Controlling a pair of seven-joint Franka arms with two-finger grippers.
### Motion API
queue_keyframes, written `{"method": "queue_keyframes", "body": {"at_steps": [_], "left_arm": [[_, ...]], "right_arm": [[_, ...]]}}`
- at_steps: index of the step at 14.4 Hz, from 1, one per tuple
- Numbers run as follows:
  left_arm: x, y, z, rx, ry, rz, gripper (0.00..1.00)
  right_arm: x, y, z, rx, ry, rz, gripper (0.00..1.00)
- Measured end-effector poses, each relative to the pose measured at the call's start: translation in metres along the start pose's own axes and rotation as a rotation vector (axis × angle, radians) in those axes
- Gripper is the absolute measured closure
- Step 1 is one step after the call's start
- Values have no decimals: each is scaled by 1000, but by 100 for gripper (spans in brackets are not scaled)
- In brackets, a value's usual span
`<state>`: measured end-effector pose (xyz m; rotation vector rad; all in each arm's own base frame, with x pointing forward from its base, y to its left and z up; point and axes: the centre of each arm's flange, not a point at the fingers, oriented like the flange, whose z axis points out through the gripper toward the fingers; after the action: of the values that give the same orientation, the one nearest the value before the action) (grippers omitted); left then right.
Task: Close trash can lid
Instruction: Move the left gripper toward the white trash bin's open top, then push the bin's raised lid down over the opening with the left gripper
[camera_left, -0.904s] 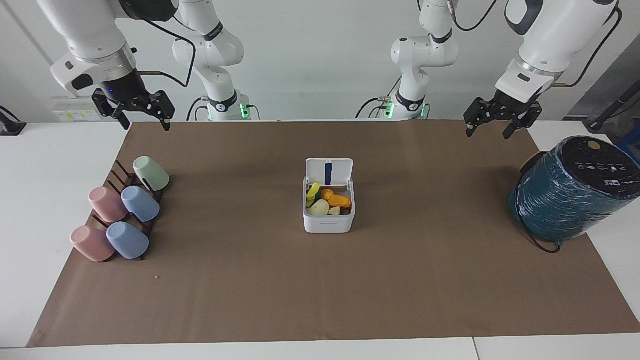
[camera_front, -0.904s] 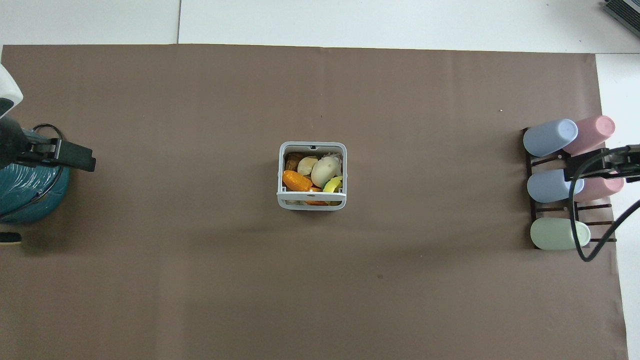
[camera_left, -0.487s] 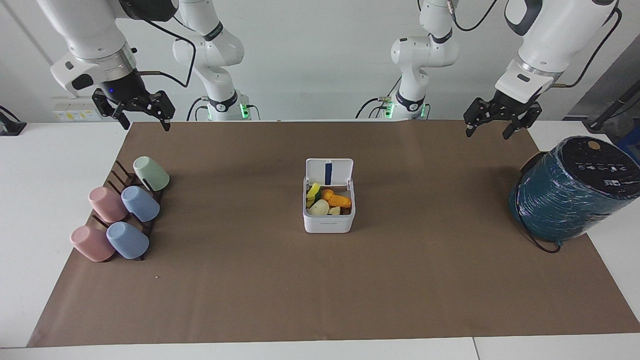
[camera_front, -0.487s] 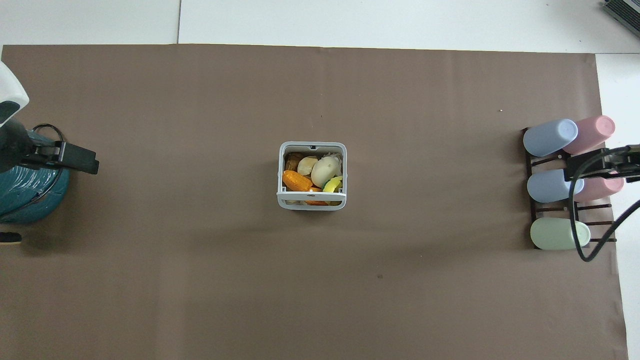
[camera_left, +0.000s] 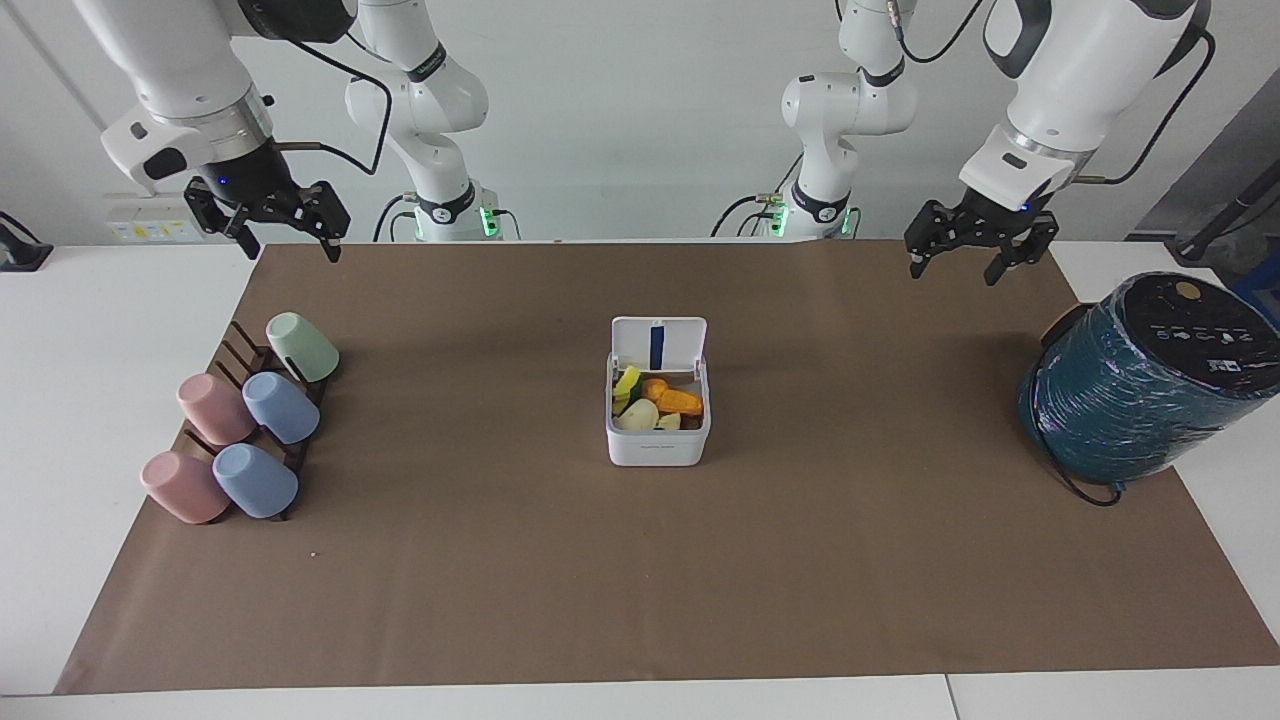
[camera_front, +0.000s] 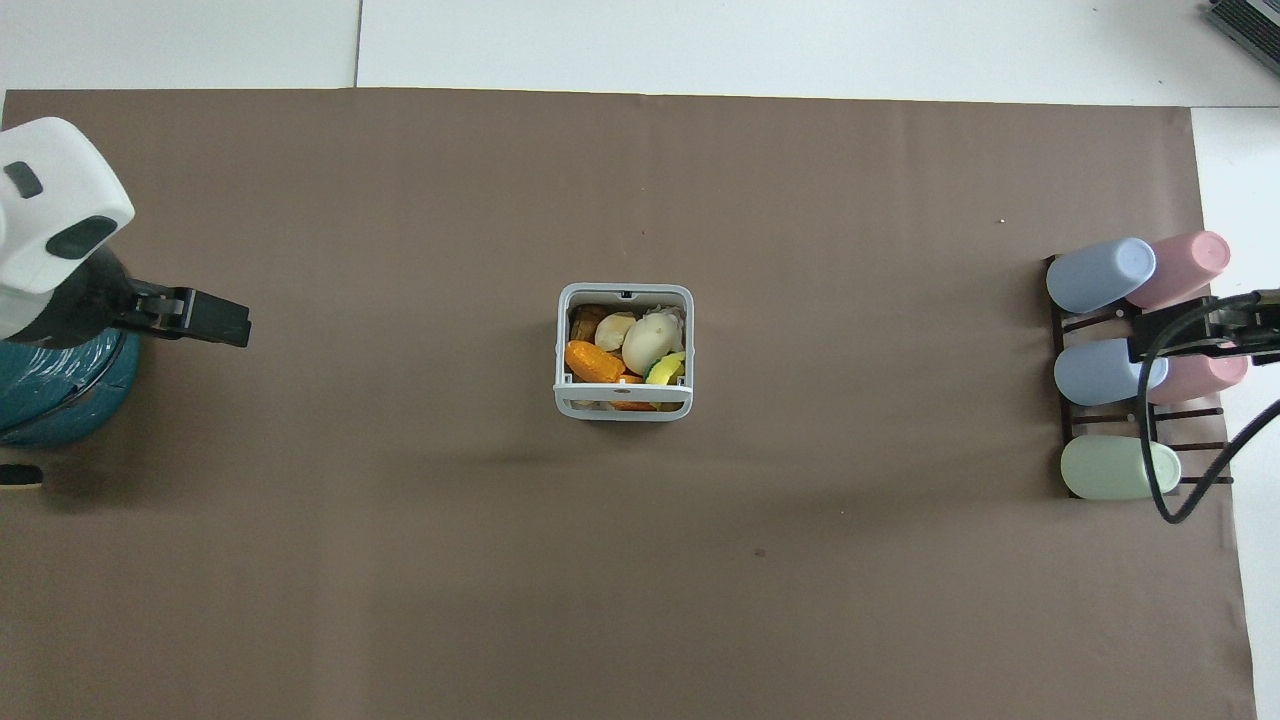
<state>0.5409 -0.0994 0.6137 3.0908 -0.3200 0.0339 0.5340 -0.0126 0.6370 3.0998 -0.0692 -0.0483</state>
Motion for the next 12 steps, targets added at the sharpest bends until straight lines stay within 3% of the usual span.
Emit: {"method": "queue_keyframes", "body": {"at_steps": [11,12], "left_arm": [[-39,183,40,-18,34,69,0],[-42,196,45,-24,48,66,7]], "right_arm": [[0,0,0,0,0,0,0],[0,0,0,0,0,0,0]]}}
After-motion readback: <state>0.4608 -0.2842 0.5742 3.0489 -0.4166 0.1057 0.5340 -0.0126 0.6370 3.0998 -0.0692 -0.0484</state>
